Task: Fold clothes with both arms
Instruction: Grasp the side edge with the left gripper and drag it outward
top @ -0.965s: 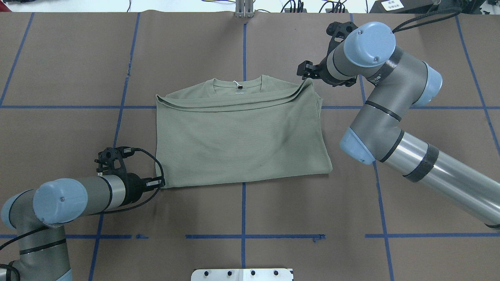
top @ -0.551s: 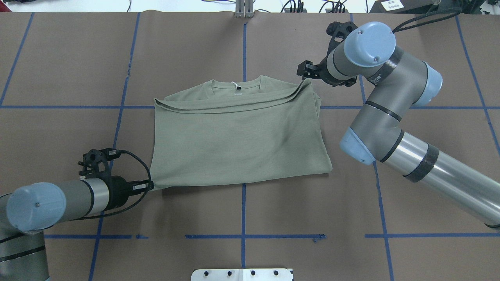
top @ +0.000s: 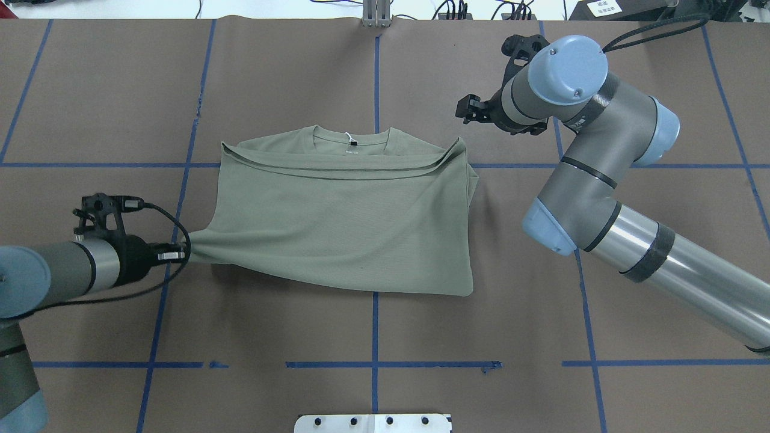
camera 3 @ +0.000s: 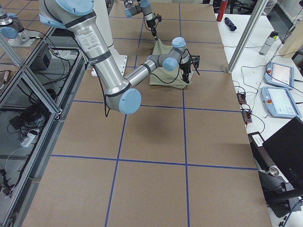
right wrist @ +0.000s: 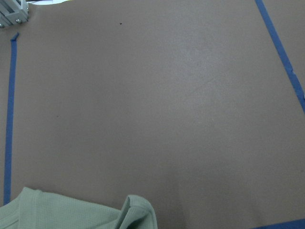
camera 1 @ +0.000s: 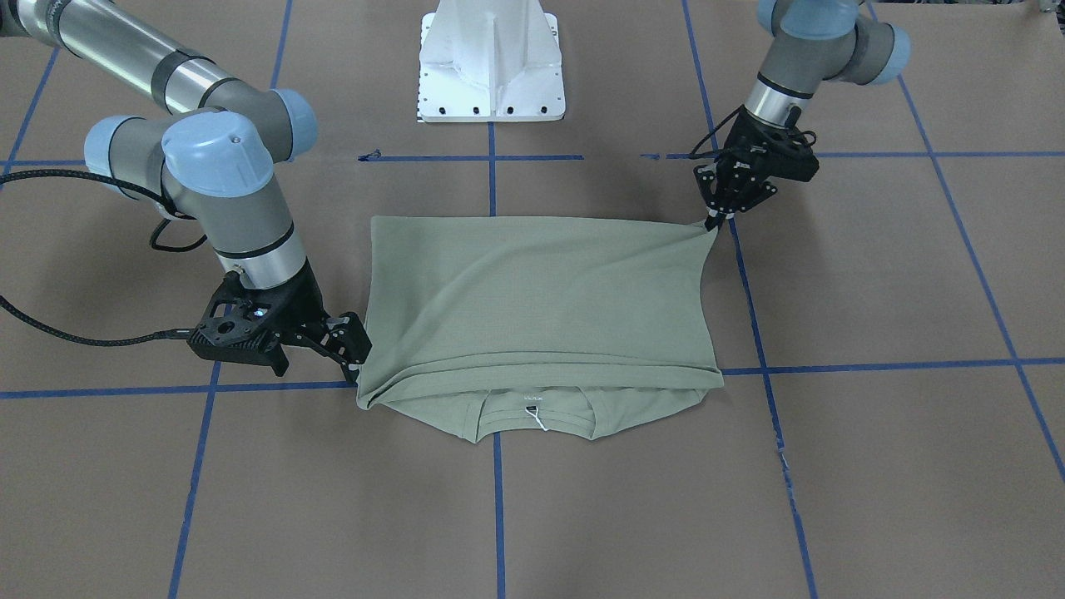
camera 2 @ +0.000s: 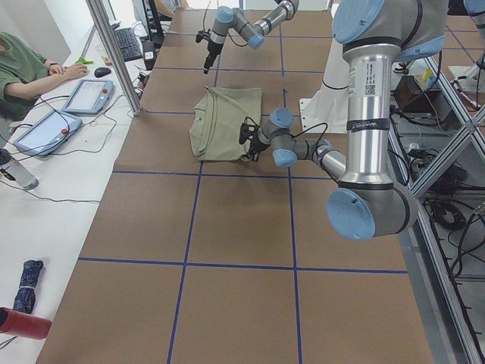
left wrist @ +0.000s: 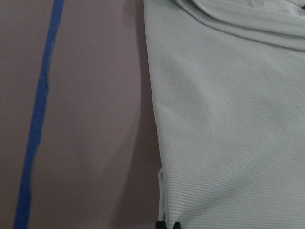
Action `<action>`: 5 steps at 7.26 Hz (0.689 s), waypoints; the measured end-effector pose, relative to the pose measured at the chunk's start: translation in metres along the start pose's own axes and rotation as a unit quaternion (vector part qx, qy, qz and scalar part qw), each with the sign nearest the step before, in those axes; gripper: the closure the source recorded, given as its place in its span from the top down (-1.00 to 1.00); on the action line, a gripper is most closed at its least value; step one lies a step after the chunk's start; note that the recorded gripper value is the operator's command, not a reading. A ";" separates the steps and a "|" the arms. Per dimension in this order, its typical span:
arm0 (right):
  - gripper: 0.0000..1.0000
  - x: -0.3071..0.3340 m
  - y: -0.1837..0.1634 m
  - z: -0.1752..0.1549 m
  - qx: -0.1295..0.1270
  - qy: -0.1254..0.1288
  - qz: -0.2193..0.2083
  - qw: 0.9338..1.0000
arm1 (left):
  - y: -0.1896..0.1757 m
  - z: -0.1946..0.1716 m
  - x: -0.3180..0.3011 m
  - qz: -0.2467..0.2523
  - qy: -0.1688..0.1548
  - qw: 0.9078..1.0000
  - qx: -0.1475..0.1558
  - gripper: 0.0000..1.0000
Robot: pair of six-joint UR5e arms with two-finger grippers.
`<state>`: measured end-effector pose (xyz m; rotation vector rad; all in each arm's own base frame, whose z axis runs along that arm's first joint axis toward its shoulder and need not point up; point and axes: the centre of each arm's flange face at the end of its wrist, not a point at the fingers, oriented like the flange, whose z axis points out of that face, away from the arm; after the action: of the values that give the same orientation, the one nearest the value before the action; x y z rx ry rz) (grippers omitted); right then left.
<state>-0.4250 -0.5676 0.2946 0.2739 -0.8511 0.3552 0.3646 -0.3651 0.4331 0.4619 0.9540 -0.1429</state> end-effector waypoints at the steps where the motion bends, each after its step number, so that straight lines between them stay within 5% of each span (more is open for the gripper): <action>1: 1.00 -0.002 0.003 -0.001 -0.001 -0.002 0.002 1.000 | -0.047 0.024 -0.023 0.029 -0.031 0.999 0.032 -1.00; 3: 1.00 -0.008 0.011 -0.002 -0.004 -0.007 0.004 1.000 | -0.162 0.096 -0.037 0.064 -0.091 0.991 0.076 -1.00; 5: 1.00 -0.012 0.016 -0.005 -0.005 -0.011 0.008 1.000 | -0.271 0.156 -0.040 0.095 -0.154 0.980 0.082 -1.00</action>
<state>-0.4358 -0.5538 0.2837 0.2628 -0.8770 0.3629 0.3731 -0.6792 0.4569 0.6597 0.5937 -0.1164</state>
